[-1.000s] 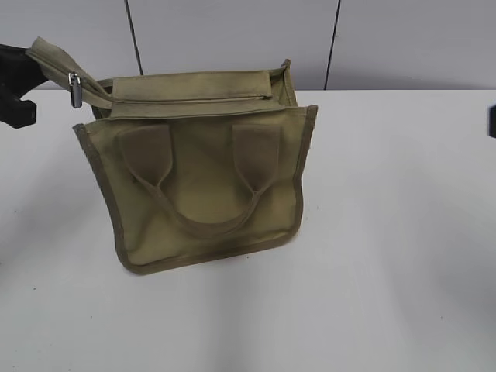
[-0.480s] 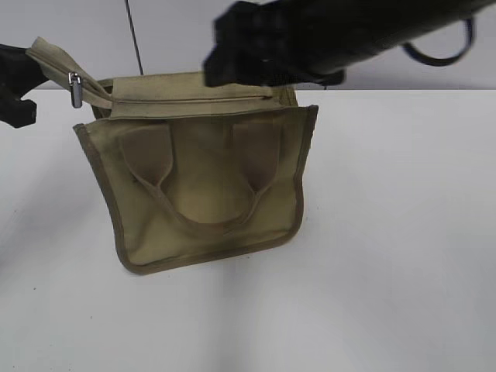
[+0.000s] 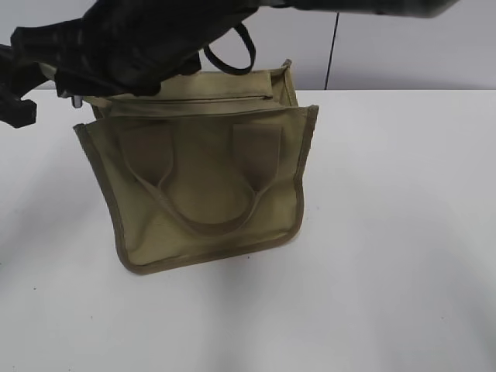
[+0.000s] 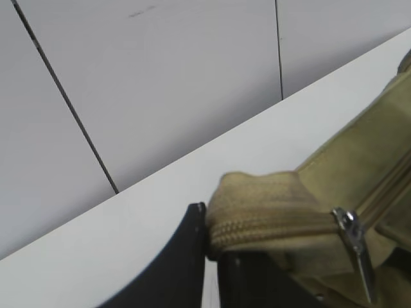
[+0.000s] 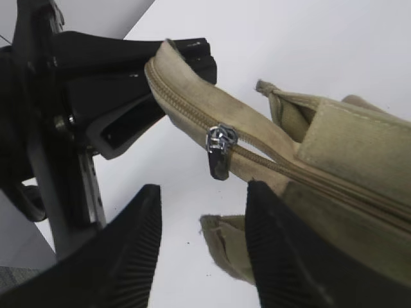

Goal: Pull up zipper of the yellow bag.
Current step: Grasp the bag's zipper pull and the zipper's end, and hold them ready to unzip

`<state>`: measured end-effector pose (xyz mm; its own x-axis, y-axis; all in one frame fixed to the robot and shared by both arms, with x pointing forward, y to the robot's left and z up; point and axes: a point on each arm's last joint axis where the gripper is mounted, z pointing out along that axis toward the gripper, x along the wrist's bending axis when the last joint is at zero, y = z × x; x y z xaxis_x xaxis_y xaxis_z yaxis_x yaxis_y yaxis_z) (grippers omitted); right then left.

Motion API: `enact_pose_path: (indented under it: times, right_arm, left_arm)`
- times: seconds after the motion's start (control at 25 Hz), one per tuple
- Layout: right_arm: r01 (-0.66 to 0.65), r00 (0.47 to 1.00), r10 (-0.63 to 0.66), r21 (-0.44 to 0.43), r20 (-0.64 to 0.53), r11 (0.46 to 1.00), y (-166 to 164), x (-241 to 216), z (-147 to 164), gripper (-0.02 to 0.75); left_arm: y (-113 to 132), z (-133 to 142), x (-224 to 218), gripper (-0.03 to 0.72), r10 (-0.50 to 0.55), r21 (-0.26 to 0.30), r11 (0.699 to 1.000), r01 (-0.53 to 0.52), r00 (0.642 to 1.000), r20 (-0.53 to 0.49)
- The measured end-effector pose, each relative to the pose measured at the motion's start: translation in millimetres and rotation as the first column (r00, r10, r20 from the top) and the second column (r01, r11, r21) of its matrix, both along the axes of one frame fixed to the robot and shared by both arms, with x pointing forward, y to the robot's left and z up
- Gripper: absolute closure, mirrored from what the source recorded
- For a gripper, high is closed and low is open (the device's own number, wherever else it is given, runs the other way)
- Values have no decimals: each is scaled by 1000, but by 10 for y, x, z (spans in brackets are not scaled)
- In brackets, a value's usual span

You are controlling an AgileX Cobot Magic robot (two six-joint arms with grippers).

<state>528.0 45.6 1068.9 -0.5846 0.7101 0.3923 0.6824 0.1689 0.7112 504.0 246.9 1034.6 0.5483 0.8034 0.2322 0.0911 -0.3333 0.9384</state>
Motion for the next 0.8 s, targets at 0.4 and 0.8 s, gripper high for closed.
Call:
enact_pose_path:
  times: [0.4,0.8]
  right_arm:
    - [79,996,-77,57,-38,995,181,177,-288,465]
    - [133,988,-126,79,-88,988,233,238,-456,512]
  left_arm:
    - [-1,-2,1,683,-1,-1,1000,1,1000,-1]
    - [-15,7,-5,683,-2,-58,998,1,1000,-23]
